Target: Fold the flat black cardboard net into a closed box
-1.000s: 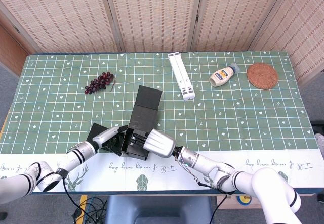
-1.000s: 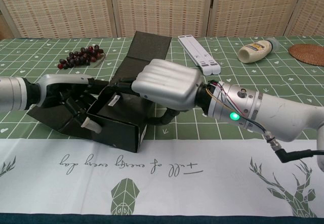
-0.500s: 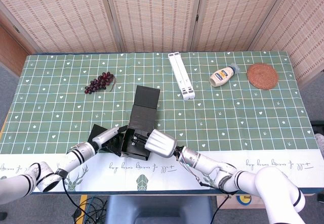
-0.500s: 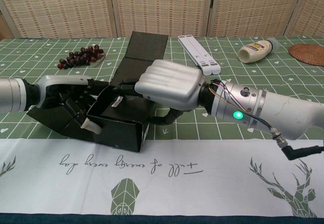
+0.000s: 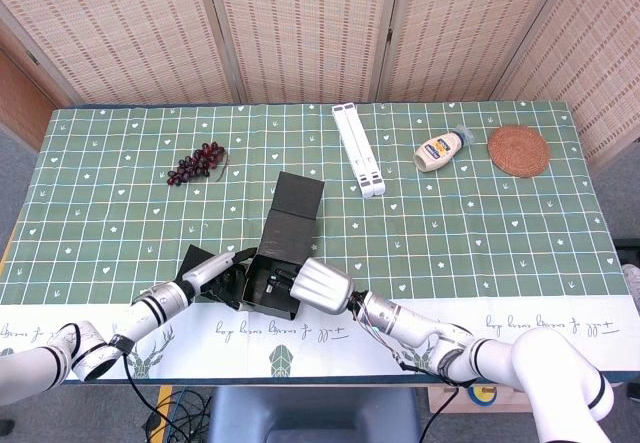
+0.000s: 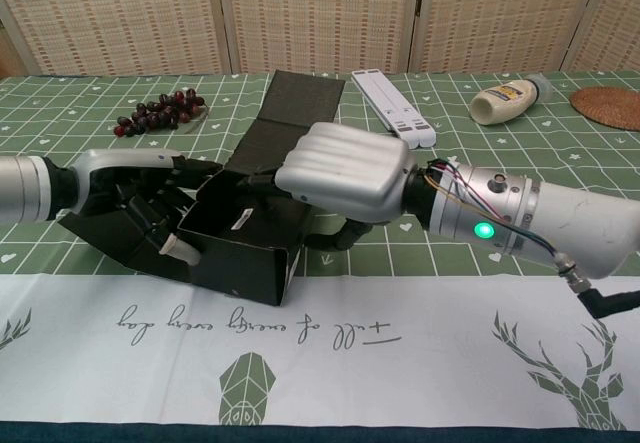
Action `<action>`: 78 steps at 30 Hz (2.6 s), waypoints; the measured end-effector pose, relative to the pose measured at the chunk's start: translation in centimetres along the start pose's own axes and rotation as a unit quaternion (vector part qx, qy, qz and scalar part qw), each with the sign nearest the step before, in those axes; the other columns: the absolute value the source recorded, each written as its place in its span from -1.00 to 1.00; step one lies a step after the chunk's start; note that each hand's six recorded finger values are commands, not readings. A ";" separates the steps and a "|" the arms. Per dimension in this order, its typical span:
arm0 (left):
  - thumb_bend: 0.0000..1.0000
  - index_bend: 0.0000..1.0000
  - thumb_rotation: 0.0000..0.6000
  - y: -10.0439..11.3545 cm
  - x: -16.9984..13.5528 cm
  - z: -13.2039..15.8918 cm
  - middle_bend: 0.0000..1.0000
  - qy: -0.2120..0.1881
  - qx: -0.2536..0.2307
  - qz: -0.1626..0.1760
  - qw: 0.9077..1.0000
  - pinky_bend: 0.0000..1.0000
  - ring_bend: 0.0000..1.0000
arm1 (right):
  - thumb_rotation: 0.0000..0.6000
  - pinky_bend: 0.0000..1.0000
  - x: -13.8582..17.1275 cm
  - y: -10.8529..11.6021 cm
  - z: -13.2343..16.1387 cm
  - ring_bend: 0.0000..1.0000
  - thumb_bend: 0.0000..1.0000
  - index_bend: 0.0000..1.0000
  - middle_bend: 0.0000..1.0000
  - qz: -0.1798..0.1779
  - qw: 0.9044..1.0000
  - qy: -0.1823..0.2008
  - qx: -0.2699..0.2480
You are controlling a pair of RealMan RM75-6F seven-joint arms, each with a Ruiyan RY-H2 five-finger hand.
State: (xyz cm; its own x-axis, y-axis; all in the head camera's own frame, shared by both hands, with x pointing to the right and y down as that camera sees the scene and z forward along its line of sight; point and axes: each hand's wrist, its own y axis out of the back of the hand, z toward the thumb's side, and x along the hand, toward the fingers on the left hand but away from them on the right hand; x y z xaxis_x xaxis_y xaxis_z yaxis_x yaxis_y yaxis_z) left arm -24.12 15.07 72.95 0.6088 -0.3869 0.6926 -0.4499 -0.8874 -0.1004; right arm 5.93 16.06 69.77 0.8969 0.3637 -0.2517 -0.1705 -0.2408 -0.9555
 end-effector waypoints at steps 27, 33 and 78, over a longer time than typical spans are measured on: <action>-0.81 -0.73 1.00 -0.3 -0.3 0.3 -0.62 -0.006 -0.005 0.001 1.000 0.38 0.08 | 1.00 1.00 0.0 0.9 -0.3 0.53 0.13 0.24 0.27 0.032 0.999 0.031 0.023; -0.81 -0.73 1.00 -0.2 -0.4 0.5 -0.62 -0.009 -0.004 0.005 1.000 0.38 0.08 | 1.00 1.00 0.4 0.7 -0.6 0.53 0.01 0.16 0.00 0.043 0.998 0.034 0.031; -0.81 -0.88 1.00 3.1 -6.9 2.1 -0.85 -0.038 0.006 0.103 0.994 0.38 0.11 | 1.00 1.00 7.7 -1.9 -2.8 0.40 -1.00 -1.00 -0.91 0.100 0.848 -0.251 -0.457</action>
State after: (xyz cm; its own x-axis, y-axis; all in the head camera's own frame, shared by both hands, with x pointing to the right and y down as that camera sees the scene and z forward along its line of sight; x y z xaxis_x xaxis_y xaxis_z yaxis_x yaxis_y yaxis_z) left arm -28.29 14.48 66.38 0.5517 -0.5781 0.6011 -0.5627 -0.7900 -0.2434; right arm 14.32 16.83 70.10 0.5610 0.5160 -0.6473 0.2945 -0.8552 -0.4264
